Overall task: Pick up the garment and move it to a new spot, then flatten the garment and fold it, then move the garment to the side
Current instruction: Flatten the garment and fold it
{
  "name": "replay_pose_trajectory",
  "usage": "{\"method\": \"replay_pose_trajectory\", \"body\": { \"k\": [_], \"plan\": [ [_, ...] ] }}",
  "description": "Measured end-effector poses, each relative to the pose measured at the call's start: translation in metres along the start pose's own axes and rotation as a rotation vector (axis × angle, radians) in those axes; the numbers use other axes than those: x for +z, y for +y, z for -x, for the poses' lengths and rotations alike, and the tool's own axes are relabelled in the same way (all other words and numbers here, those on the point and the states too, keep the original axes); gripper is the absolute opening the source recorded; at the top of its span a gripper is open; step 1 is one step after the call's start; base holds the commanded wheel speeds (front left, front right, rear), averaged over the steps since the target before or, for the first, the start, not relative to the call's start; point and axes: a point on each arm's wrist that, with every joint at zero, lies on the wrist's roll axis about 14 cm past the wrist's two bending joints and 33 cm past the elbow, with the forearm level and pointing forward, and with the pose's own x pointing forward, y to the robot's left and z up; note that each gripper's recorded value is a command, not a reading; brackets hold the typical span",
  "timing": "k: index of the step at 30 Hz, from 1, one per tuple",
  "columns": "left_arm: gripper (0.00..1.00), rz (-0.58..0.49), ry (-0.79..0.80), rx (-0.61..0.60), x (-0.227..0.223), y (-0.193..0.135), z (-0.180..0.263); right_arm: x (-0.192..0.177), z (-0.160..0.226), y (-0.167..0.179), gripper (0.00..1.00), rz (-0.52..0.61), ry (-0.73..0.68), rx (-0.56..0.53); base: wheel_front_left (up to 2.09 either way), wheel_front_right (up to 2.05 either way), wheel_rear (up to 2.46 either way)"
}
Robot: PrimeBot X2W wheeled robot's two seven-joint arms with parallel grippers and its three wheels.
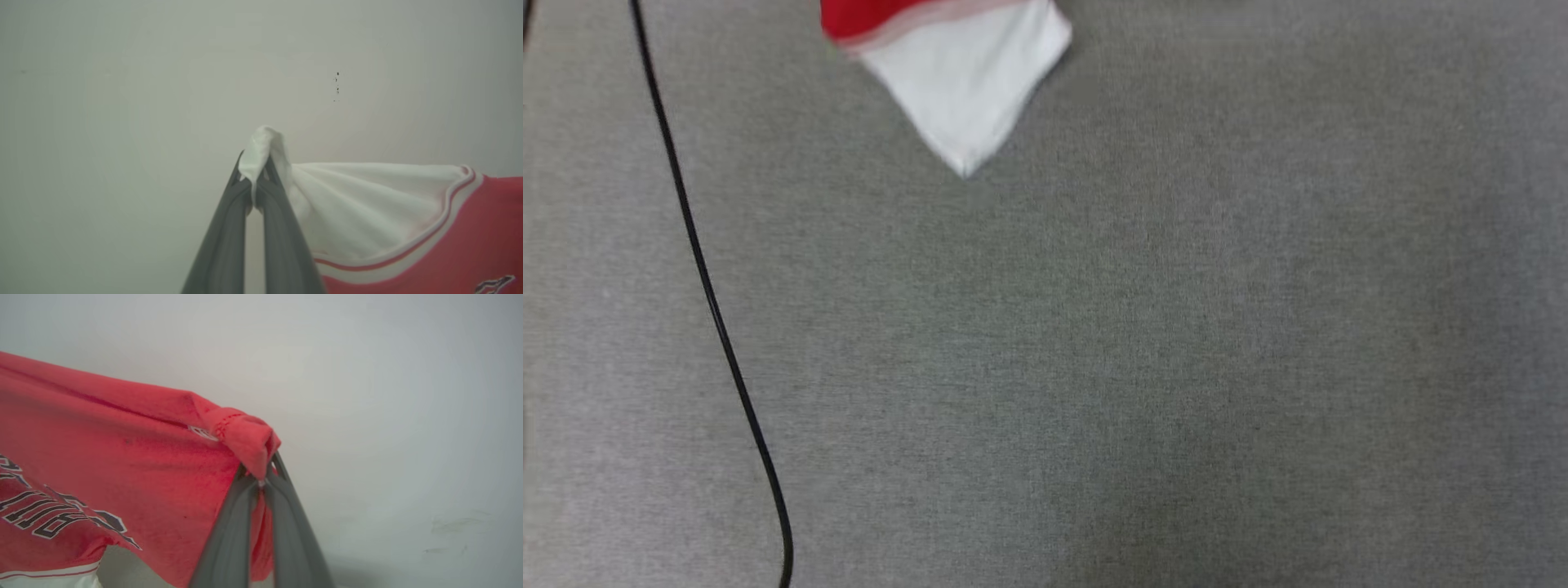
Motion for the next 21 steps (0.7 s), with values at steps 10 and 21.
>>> {"method": "replay_pose_trajectory", "body": {
  "k": [10, 21],
  "plan": [
    [0.00, 0.042, 0.091, 0.050, -0.084, 0.018, -0.020, -0.035, -0.053, 0.010, 0.00, 0.007, -0.010, 0.016, 0.00, 0.00, 0.00],
    [0.00, 0.159, 0.298, 0.106, -0.210, 0.021, 0.020, -0.151, -0.078, 0.046, 0.00, -0.043, 0.159, 0.078, 0.00, 0.00, 0.00]
  ]
}}
